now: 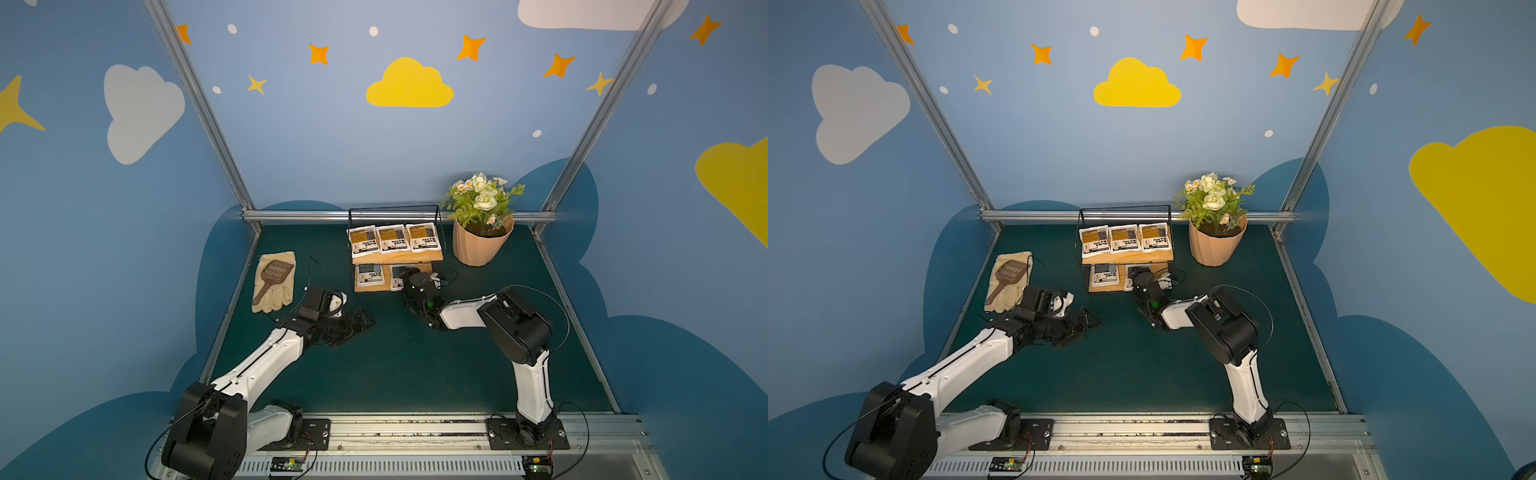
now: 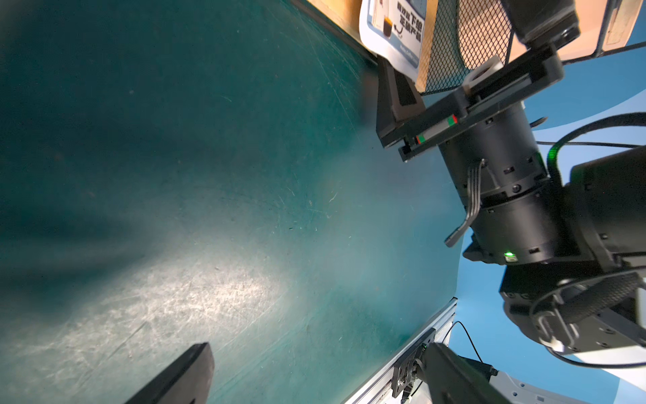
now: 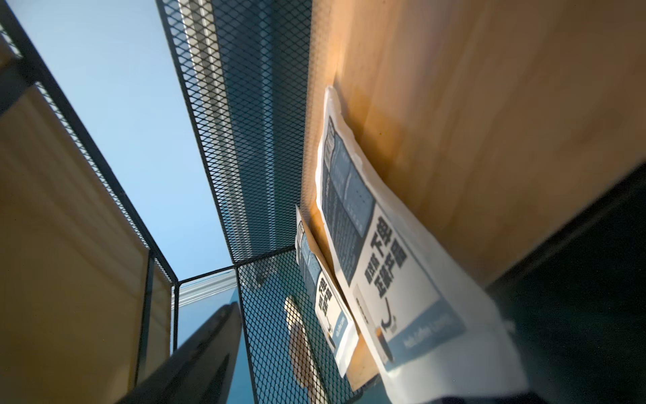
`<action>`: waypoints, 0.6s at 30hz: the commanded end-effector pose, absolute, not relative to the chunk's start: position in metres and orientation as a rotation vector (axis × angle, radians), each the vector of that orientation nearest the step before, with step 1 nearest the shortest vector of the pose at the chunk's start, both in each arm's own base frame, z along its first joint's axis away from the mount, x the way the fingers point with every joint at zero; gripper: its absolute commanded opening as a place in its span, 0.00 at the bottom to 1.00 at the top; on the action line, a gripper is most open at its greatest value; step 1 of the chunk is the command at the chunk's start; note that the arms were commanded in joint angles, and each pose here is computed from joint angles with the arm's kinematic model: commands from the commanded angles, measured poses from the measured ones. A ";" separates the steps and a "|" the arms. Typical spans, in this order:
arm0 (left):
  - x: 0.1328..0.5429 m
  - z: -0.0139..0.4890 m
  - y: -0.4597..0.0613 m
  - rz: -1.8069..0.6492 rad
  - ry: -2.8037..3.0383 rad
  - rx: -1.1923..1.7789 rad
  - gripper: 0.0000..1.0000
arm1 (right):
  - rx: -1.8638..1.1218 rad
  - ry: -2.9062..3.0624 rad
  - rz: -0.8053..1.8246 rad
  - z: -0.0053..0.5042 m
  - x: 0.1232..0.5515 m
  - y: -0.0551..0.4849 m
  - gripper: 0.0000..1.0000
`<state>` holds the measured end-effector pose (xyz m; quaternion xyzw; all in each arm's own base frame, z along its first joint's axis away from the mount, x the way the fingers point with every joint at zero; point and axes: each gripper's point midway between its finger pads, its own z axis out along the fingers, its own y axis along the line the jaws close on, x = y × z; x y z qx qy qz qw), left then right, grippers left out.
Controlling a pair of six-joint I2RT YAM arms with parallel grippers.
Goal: Place the bagged coffee beans on the shelf by color
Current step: Place the bagged coffee beans on the shelf.
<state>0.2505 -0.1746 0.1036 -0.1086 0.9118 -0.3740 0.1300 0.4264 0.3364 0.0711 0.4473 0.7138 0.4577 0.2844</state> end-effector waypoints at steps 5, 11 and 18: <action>0.247 0.103 -0.174 -1.102 2.641 -0.314 1.00 | 1.190 2.126 1.004 0.045 0.400 0.323 0.84; 0.247 0.103 -0.174 -1.102 2.638 -0.315 1.00 | 1.202 2.139 1.049 0.032 0.396 0.326 0.82; 0.245 0.102 -0.173 -1.102 2.638 -0.314 1.00 | 1.151 2.143 1.139 0.044 0.393 0.336 0.80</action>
